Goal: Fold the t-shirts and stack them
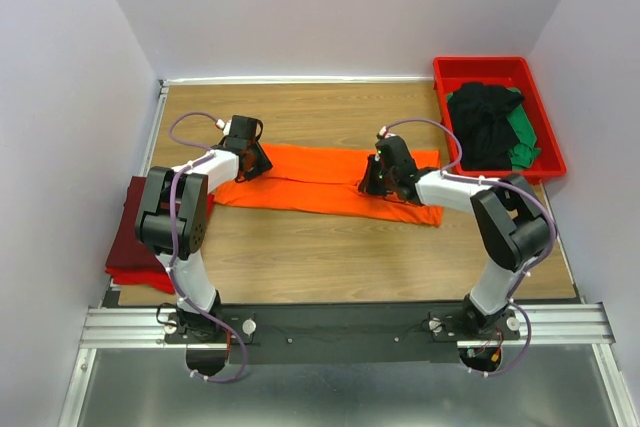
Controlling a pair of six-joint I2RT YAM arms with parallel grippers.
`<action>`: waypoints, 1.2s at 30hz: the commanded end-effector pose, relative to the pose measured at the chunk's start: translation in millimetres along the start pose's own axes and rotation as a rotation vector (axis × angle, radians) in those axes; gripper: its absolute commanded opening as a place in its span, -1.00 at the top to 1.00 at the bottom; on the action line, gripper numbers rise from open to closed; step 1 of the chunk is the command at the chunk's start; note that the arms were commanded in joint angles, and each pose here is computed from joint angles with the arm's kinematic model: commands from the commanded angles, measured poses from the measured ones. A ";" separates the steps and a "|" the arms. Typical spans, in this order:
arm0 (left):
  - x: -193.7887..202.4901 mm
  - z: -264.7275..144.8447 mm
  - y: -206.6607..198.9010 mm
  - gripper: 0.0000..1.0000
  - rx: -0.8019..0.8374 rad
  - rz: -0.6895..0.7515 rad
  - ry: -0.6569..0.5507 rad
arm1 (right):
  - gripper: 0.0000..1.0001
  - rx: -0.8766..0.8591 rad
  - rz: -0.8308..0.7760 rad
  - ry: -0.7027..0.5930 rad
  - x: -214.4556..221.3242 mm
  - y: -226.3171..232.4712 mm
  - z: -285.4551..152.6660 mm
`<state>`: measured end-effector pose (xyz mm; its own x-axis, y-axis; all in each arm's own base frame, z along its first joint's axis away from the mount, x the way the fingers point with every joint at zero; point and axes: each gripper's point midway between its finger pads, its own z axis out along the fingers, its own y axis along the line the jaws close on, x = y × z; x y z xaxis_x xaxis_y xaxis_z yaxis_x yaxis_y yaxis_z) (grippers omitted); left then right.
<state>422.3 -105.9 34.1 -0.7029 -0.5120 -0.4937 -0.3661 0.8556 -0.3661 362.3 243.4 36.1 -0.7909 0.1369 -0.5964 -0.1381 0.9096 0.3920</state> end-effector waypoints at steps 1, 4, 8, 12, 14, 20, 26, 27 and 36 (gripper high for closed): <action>-9.7 -10.0 -13.4 0.15 0.049 0.016 -0.026 | 0.66 0.042 0.004 -0.049 0.5 0.5 -9.0; -10.5 -11.5 -14.5 0.13 0.055 0.019 -0.028 | 0.52 0.049 0.005 -0.059 4.3 1.1 -14.9; -14.1 -13.5 -18.2 0.08 0.066 0.019 -0.036 | 0.26 0.040 0.003 -0.103 -3.2 5.4 -30.9; -15.2 -15.6 -19.5 0.04 0.071 0.023 -0.038 | 0.15 0.096 -0.005 -0.186 -22.0 -2.3 -47.1; -17.0 -17.4 -20.7 0.04 0.076 0.026 -0.044 | 0.13 0.154 -0.008 -0.230 -33.0 -11.8 -53.6; -21.6 -22.9 -25.2 0.00 0.092 0.052 -0.051 | 0.12 0.322 0.001 -0.223 -45.2 -54.9 -54.5; -28.4 -29.3 -30.2 -0.04 0.104 0.078 -0.064 | 0.13 0.304 0.010 -0.153 -30.5 -57.9 -47.1; -29.3 -30.2 -30.8 -0.05 0.105 0.079 -0.065 | 0.13 0.291 0.013 -0.136 -25.2 -56.9 -46.1; -29.0 -27.9 -30.8 -0.04 0.097 0.091 -0.056 | 0.17 0.316 0.057 -0.008 25.7 -72.8 -26.1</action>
<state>437.1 -112.6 70.1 -0.6926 -0.4575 -0.5576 -0.2659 0.8806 -0.3922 349.8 172.1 27.2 -0.7539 0.1839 -0.6307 0.0738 0.9777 0.1968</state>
